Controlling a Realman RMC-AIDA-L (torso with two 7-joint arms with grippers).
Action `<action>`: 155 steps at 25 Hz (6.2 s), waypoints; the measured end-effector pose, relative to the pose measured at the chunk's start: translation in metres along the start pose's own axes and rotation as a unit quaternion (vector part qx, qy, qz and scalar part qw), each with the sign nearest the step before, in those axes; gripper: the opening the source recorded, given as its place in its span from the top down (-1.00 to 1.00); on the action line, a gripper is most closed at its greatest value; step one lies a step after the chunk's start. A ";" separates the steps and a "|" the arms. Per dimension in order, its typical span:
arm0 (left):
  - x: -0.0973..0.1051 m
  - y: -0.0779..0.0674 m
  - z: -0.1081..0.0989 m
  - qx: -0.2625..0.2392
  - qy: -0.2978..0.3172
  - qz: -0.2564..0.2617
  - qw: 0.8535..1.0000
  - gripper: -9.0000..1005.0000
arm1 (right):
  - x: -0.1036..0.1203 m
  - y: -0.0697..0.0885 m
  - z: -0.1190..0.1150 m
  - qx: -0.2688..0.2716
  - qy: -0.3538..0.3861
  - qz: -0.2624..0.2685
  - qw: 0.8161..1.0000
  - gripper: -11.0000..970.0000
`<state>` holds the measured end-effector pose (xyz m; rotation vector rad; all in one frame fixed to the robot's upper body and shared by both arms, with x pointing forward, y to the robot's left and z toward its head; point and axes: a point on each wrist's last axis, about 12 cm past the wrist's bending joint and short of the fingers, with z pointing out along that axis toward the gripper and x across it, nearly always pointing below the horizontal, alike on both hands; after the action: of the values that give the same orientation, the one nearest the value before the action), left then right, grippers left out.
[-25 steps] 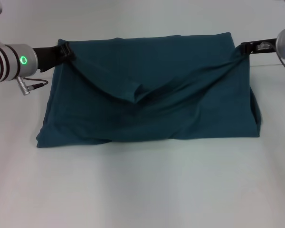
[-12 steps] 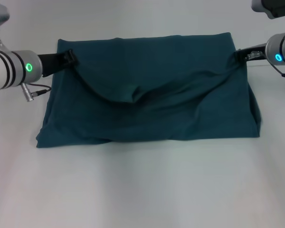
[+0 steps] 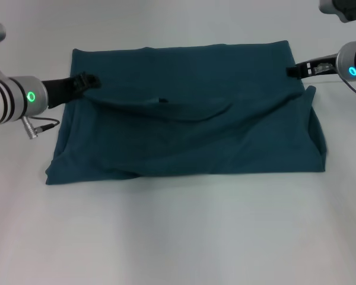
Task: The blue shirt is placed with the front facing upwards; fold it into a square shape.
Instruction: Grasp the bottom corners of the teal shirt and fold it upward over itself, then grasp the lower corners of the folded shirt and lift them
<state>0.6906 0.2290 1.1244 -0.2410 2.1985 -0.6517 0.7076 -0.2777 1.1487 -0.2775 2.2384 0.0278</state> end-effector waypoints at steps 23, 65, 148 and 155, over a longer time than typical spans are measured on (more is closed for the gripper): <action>0.050 0.088 -0.087 0.121 0.017 -0.141 0.983 -0.40 | 0.132 -0.037 -0.117 -0.400 -0.069 0.266 0.874 -0.55; 0.084 0.094 -0.060 0.055 0.066 0.124 0.989 -0.17 | 0.161 -0.039 -0.116 -0.390 -0.072 0.286 0.872 -0.54; 0.041 0.065 -0.065 0.091 0.070 0.017 0.993 0.86 | 0.103 -0.017 -0.032 -0.163 0.149 0.120 0.968 -0.32; 0.040 0.063 -0.065 0.095 0.072 0.018 0.993 0.86 | 0.096 -0.021 -0.034 -0.164 0.130 0.131 0.969 -0.16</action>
<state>0.6177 0.2915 1.0995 -0.0578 2.2535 -0.8758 0.6274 -0.3202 1.0983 -0.1672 2.5145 0.5348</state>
